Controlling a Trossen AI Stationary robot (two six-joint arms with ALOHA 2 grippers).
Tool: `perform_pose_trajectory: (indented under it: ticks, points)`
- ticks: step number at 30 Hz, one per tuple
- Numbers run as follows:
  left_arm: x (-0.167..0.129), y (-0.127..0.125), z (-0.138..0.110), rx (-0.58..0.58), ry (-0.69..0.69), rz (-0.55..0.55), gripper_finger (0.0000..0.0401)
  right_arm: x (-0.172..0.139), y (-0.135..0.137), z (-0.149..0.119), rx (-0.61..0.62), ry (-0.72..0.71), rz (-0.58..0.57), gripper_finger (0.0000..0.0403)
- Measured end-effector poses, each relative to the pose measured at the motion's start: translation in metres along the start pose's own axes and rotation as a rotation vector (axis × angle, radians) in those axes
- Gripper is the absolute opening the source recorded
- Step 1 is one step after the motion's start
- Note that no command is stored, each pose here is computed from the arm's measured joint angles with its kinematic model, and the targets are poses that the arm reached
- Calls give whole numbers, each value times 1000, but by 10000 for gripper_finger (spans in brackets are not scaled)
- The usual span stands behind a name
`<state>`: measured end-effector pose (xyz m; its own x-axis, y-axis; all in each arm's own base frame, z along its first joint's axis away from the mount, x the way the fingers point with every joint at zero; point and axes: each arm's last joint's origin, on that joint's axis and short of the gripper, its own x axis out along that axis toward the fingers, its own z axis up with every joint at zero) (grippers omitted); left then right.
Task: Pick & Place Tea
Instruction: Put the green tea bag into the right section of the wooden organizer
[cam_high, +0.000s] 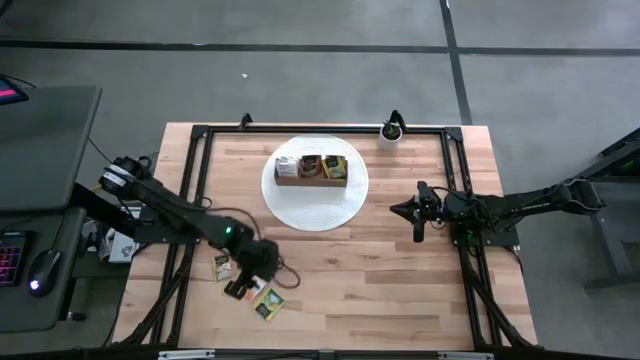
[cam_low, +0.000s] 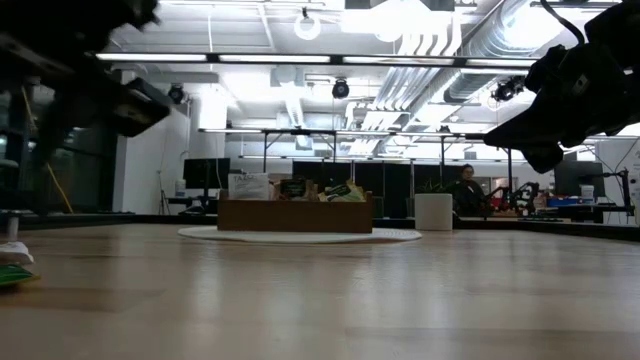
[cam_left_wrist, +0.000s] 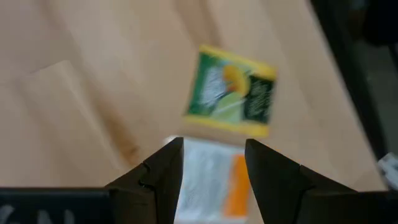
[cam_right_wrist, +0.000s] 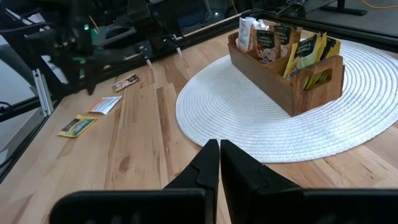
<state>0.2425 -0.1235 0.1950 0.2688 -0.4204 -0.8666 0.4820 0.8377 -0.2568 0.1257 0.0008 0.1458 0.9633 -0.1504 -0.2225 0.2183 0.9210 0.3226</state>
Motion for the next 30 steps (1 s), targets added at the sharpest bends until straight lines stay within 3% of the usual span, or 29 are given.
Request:
perform_pose_trajectory:
  ticks: [10,20,30]
  points:
    - [17,-38,-6,-73,-58,47,170,0,0,0,0,0,-1,12]
    - [23,-79,-18,228,-52,125,170,0,0,0,0,-1,-1,12]
    - [44,-104,-22,394,-114,276,170,0,0,0,0,-1,-1,12]
